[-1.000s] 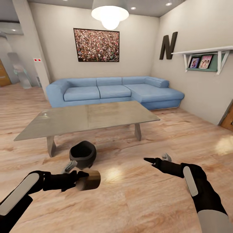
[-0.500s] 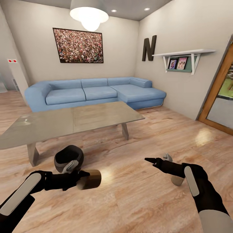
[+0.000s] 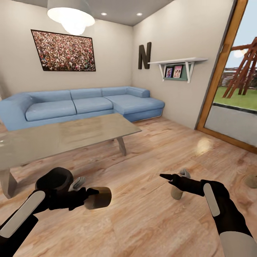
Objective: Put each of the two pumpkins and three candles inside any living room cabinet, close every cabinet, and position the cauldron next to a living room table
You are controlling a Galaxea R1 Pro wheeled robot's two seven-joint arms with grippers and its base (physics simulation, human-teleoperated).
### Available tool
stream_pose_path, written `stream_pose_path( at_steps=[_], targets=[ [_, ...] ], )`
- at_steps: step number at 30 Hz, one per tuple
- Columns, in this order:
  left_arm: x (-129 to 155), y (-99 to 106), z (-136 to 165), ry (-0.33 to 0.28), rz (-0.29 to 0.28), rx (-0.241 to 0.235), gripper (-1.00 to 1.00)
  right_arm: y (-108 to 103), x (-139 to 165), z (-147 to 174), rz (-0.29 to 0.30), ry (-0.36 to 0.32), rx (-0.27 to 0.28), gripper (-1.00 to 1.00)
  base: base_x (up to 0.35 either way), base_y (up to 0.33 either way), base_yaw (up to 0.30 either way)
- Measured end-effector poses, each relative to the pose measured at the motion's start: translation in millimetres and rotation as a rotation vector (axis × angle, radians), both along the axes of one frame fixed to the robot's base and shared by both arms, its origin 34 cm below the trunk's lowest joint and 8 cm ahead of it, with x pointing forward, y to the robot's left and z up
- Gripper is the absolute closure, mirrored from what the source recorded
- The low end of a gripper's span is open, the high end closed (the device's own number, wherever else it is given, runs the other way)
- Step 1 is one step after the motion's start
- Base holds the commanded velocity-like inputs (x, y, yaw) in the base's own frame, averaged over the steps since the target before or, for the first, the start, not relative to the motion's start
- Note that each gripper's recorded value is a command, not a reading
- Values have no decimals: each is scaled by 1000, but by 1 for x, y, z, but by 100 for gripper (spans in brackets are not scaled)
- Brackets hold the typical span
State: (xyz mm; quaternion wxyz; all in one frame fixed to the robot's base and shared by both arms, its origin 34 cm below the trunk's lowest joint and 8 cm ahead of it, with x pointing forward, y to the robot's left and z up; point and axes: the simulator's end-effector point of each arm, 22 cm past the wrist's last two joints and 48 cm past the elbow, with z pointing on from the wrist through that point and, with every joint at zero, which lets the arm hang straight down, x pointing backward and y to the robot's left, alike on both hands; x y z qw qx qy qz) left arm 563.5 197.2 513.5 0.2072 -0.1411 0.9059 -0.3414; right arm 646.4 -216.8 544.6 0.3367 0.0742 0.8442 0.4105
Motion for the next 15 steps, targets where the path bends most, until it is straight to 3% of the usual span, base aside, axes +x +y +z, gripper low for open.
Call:
stream_pose_path(
  at_steps=[15],
  targets=[
    [0,-1,0,0,-1,1,100,1,0,2,4,-2,2,-100,102,-258,-19]
  ],
)
